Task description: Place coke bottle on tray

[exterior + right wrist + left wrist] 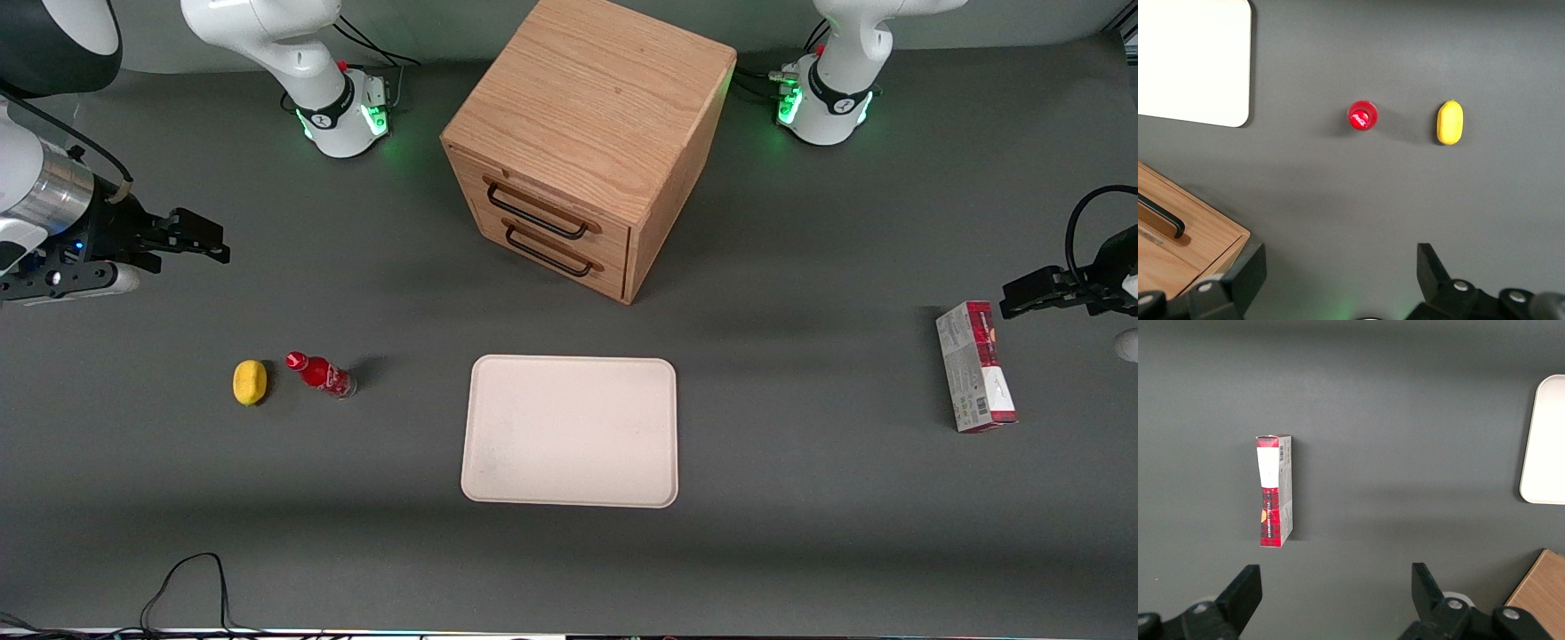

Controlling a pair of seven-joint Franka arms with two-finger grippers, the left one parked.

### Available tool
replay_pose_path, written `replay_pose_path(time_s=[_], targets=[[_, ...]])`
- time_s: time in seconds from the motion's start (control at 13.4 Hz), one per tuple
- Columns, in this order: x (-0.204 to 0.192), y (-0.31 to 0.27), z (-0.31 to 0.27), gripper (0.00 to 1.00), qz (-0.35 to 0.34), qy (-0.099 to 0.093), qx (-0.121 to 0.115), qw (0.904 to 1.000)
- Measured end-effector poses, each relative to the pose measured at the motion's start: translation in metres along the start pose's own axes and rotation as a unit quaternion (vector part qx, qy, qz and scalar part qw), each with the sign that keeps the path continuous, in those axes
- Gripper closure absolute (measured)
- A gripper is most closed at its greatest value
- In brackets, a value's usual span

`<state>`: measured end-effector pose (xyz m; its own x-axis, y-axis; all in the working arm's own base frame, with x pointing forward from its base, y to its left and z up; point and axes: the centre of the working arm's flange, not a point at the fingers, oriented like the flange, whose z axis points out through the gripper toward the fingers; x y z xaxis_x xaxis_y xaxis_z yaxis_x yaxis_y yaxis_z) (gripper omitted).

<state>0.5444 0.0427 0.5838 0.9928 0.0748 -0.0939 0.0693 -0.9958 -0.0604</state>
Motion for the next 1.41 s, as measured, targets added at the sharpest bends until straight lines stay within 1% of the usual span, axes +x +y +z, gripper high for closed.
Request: replay_pose_path(time_s=[0.15,0.45,0.67,1.19,1.41], targets=[[-0.002,-0.003,0.001,0.00,-0.002,-0.007,0.000,1.0000],[-0.002,-0.015,-0.004,0.00,-0.014,-0.003,-0.001,0.9999],[-0.004,-0.013,-0.005,0.00,-0.012,-0.009,-0.001,0.9999],[-0.012,-0.009,-0.020,0.00,-0.010,0.004,0.001,0.9999],[-0.025,-0.010,-0.030,0.00,-0.011,0.005,0.003,0.9999]])
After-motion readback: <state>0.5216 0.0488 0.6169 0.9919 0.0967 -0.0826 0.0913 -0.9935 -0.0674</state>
